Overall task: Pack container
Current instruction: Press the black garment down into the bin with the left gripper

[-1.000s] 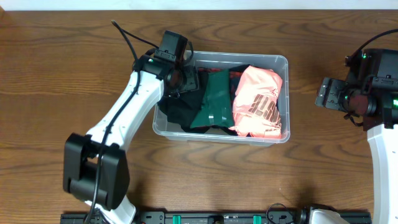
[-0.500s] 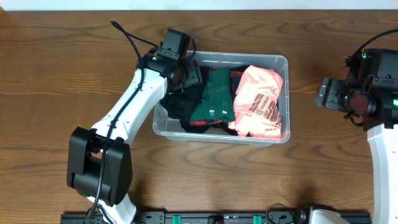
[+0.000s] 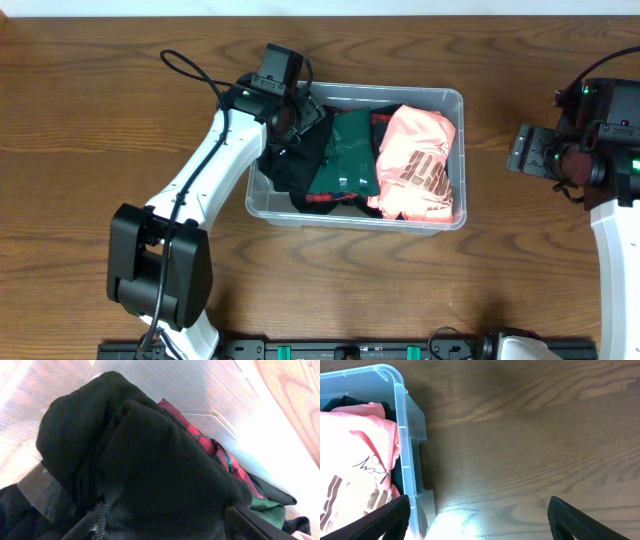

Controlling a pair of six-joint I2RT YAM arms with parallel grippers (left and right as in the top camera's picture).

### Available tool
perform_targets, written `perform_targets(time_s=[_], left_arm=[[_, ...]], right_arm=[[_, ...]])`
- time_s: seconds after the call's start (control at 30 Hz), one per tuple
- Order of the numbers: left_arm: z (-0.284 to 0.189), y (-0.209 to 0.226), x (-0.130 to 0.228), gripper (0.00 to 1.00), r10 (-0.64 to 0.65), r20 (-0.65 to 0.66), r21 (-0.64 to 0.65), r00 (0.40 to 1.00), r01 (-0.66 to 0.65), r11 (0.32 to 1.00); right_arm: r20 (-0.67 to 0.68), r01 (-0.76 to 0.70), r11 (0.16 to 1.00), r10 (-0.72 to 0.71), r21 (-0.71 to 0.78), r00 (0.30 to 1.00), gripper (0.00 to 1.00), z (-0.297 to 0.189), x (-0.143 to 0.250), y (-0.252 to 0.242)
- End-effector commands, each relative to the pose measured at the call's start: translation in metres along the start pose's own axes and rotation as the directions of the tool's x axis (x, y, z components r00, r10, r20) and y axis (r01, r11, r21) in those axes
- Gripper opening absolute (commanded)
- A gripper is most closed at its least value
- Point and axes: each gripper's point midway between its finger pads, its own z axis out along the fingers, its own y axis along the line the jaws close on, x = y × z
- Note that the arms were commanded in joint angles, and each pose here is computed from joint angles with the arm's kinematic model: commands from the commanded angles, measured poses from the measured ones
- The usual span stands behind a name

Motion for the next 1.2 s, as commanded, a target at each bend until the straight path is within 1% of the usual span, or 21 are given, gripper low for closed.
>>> perform_targets(time_s=[0.0, 0.13, 0.2, 0.23, 0.27, 0.33, 0.37, 0.43, 0.47, 0.57, 0.73, 0.83, 1.0, 1.17], left_arm=[[0.006, 0.018, 0.009, 0.75, -0.017, -0.007, -0.072, 1.0, 0.016, 0.997], [-0.011, 0.009, 0.003, 0.75, -0.039, 0.031, -0.033, 0.999, 0.04, 0.999], [-0.023, 0.004, -0.006, 0.75, -0.02, 0.084, -0.015, 0.996, 0.022, 1.0], [-0.03, 0.002, -0.012, 0.75, 0.015, 0.119, -0.012, 0.993, -0.013, 1.0], [-0.038, 0.001, -0.02, 0.75, 0.078, 0.165, -0.02, 0.983, -0.076, 0.997], [-0.053, 0.004, -0.032, 0.75, 0.203, 0.238, -0.077, 0.95, -0.19, 0.979], [-0.061, 0.008, -0.035, 0.75, 0.264, 0.253, -0.115, 0.931, -0.242, 0.963], [-0.07, 0.019, -0.033, 0.74, 0.336, 0.24, -0.178, 0.911, -0.299, 0.938], [-0.074, 0.028, -0.029, 0.72, 0.365, 0.215, -0.211, 0.906, -0.322, 0.923], [-0.076, 0.051, -0.019, 0.64, 0.378, 0.145, -0.287, 0.915, -0.326, 0.901], [-0.068, 0.064, -0.011, 0.63, 0.376, 0.107, -0.311, 0.92, -0.328, 0.892], [-0.063, 0.066, -0.004, 0.63, 0.355, 0.082, -0.296, 0.931, -0.317, 0.901], [-0.054, 0.061, 0.02, 0.63, 0.336, -0.016, -0.204, 0.942, -0.332, 0.921], [-0.052, 0.058, 0.026, 0.64, 0.339, -0.033, -0.187, 0.94, -0.339, 0.922]], right_arm=[[0.005, 0.008, 1.0, -0.008, -0.003, 1.0, 0.86, -0.002, -0.002, 0.0], [0.004, 0.007, 1.0, -0.007, -0.002, 1.0, 0.86, -0.002, -0.002, 0.0], [0.004, 0.008, 1.0, -0.008, -0.003, 1.0, 0.86, -0.002, -0.002, 0.0], [0.004, 0.008, 1.0, -0.008, -0.003, 1.0, 0.86, -0.002, -0.002, 0.0], [0.004, 0.008, 1.0, -0.008, -0.003, 1.0, 0.86, -0.002, -0.002, 0.0], [0.004, 0.008, 1.0, -0.008, -0.003, 1.0, 0.86, -0.002, -0.002, 0.0], [0.004, 0.008, 1.0, -0.008, -0.003, 1.0, 0.86, -0.002, -0.002, 0.0], [0.004, 0.008, 1.0, -0.008, -0.003, 1.0, 0.86, -0.002, -0.002, 0.0], [0.004, 0.008, 1.0, -0.008, -0.003, 1.0, 0.86, -0.002, -0.002, 0.0], [0.005, 0.008, 1.0, -0.008, -0.003, 1.0, 0.86, -0.002, -0.002, 0.0], [0.005, 0.008, 1.0, -0.008, -0.003, 1.0, 0.86, -0.002, -0.002, 0.0], [0.005, 0.007, 1.0, -0.007, -0.003, 1.0, 0.86, -0.002, -0.002, 0.0], [0.005, 0.008, 1.0, -0.008, -0.003, 1.0, 0.86, -0.002, -0.002, 0.0], [0.005, 0.008, 1.0, -0.007, -0.003, 1.0, 0.86, -0.002, -0.002, 0.0]])
